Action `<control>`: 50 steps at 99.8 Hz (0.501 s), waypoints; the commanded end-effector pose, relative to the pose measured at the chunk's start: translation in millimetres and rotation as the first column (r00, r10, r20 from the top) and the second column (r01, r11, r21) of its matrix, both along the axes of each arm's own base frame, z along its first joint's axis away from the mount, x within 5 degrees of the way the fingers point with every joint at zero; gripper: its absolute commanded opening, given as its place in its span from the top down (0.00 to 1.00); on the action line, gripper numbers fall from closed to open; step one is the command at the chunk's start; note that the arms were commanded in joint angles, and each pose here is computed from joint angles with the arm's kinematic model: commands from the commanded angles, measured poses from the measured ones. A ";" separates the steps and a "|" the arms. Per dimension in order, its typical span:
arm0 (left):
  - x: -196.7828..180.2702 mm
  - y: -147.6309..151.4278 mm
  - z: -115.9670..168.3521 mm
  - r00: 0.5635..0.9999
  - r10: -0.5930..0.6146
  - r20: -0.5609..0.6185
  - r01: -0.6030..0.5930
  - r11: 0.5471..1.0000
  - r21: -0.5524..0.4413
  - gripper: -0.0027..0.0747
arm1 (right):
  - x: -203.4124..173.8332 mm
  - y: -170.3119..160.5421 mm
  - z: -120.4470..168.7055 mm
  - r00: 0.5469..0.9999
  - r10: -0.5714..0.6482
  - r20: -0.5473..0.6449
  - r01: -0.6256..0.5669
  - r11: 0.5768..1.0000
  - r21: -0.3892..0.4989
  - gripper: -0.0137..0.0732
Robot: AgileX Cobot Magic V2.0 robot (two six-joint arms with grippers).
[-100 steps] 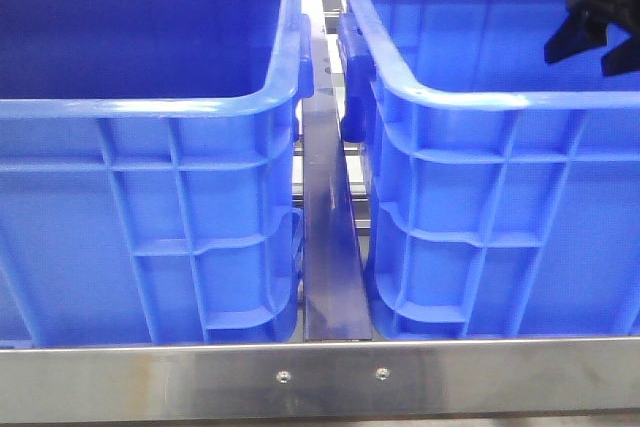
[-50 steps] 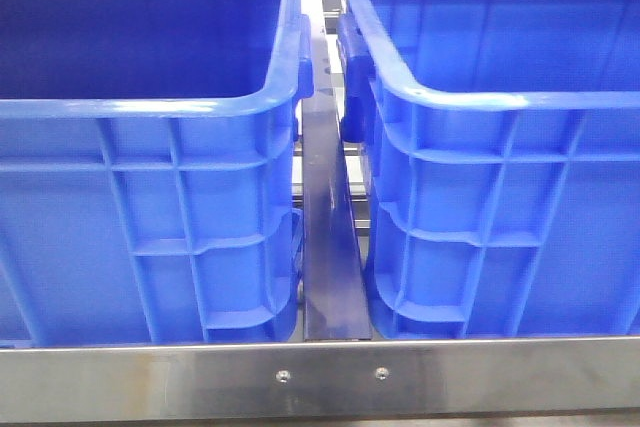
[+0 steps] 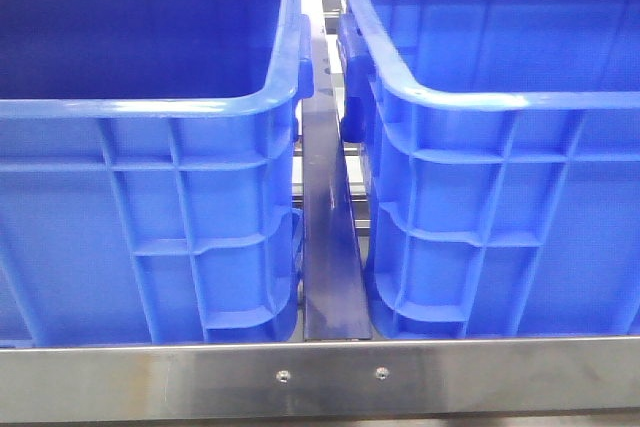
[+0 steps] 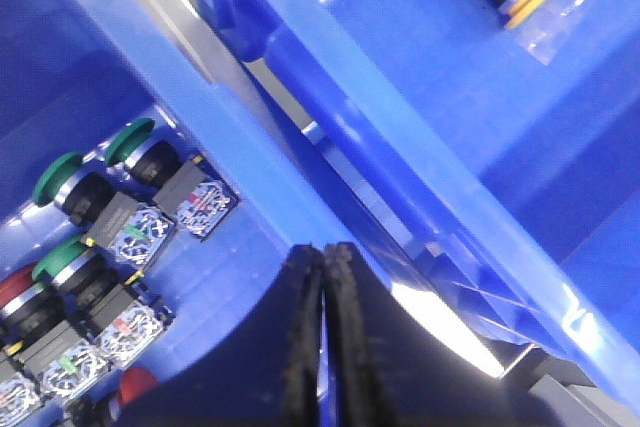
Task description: Pick red and yellow buttons and place in box
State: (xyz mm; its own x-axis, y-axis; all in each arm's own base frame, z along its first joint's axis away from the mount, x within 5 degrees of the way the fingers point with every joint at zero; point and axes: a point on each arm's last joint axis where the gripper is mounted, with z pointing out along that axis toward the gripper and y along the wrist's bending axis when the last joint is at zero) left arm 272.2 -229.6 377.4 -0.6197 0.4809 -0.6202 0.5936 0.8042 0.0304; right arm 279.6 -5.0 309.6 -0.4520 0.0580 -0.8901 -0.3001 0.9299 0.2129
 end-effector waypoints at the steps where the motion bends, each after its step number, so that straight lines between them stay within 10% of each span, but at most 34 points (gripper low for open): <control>1: -5.8 6.6 28.1 0.996 0.014 0.089 -0.006 0.996 -0.088 0.99 | -12.1 3.9 17.8 0.998 0.018 0.061 -0.019 0.999 0.026 0.96; 50: 28.4 87.4 40.1 0.960 0.270 0.078 -0.261 0.959 -0.107 0.99 | -41.4 13.2 26.7 0.992 0.071 0.103 -0.072 0.997 0.012 0.96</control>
State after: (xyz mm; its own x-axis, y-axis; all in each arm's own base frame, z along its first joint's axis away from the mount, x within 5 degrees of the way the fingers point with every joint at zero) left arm 309.1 -161.3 383.2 -0.7192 0.3252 -0.6139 0.3999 0.9164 0.0170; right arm 245.1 5.6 317.7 -0.4214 0.0295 -0.9064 -0.3606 0.9116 0.1974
